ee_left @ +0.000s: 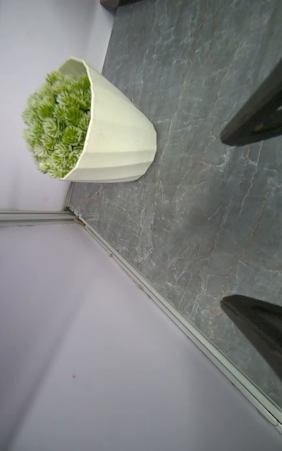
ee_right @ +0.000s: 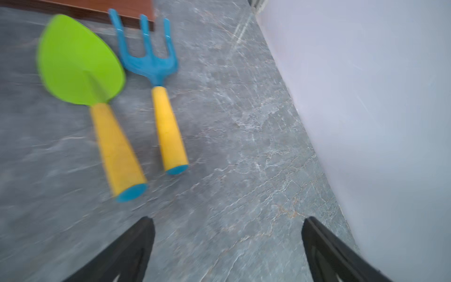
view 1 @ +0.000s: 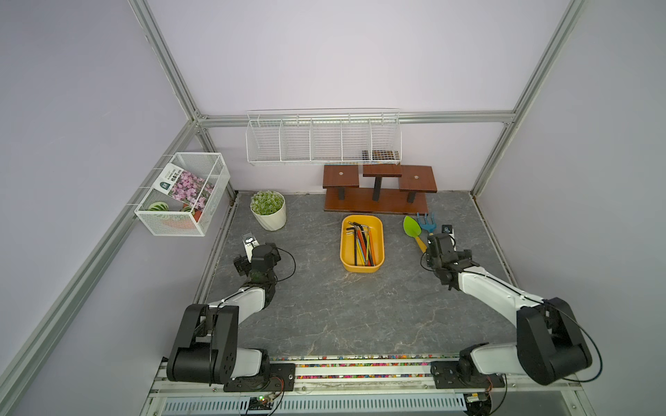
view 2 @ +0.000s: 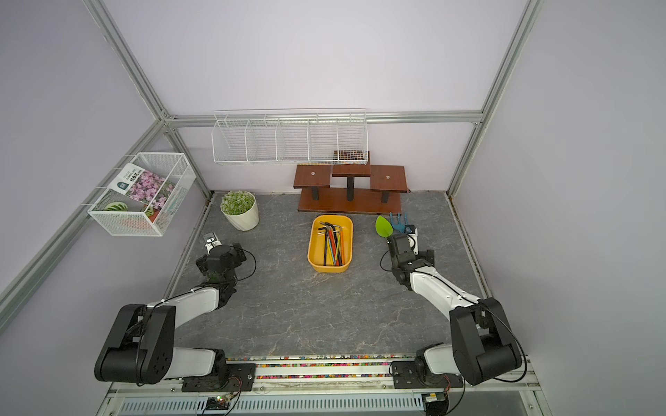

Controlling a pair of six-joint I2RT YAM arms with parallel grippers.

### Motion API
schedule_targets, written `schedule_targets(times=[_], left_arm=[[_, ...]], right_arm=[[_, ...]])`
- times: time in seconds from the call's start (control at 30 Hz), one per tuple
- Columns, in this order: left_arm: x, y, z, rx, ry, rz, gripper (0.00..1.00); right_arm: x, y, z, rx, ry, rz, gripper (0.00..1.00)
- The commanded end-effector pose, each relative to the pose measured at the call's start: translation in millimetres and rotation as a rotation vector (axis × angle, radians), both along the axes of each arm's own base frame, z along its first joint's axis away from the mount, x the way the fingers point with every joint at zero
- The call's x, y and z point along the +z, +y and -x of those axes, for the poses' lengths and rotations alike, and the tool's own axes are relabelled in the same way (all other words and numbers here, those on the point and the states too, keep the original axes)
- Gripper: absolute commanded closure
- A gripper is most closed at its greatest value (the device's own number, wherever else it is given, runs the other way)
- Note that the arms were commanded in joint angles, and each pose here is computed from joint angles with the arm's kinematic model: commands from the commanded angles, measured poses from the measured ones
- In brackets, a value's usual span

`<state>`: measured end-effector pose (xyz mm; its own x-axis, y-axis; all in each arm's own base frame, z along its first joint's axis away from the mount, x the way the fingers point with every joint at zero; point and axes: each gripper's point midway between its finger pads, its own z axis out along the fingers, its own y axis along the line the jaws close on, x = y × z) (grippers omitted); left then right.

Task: Put the hex key on the desktop into the storage box
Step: Reset both arms

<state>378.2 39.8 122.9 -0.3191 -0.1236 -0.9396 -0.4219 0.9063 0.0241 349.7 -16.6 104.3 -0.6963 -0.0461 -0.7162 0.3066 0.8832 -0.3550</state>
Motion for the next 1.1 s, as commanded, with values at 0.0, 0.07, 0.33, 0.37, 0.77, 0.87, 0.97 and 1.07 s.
schedule_targets(times=[0.0,0.07,0.33,0.37,0.77,0.87,0.97,1.07], left_arm=[[12,-5,-16,-0.046,-0.034,-0.008,0.0],[10,-4,-18,-0.046,-0.021,-0.003,0.0],[13,1,-21,-0.056,-0.052,0.007,0.0],[16,-1,-19,-0.08,-0.103,-0.007,0.0],[6,-4,-23,-0.124,-0.097,0.017,0.0],[5,-4,-22,-0.126,-0.096,0.014,0.0],[5,-4,-22,-0.129,-0.098,0.015,0.0],[5,-6,-23,-0.144,-0.096,0.02,0.0]], right_arm=[[-1,2,-22,0.054,-0.117,-0.034,0.02],[-2,3,-27,0.095,-0.169,-0.015,0.02],[15,2,-32,0.165,-0.357,-0.065,0.02],[14,1,-34,0.167,-0.378,-0.074,0.02],[-11,-5,-39,0.177,-0.379,-0.154,0.02],[-10,-5,-40,0.181,-0.4,-0.145,0.01],[-10,-5,-40,0.178,-0.391,-0.149,0.01],[-10,-5,-40,0.179,-0.391,-0.149,0.01]])
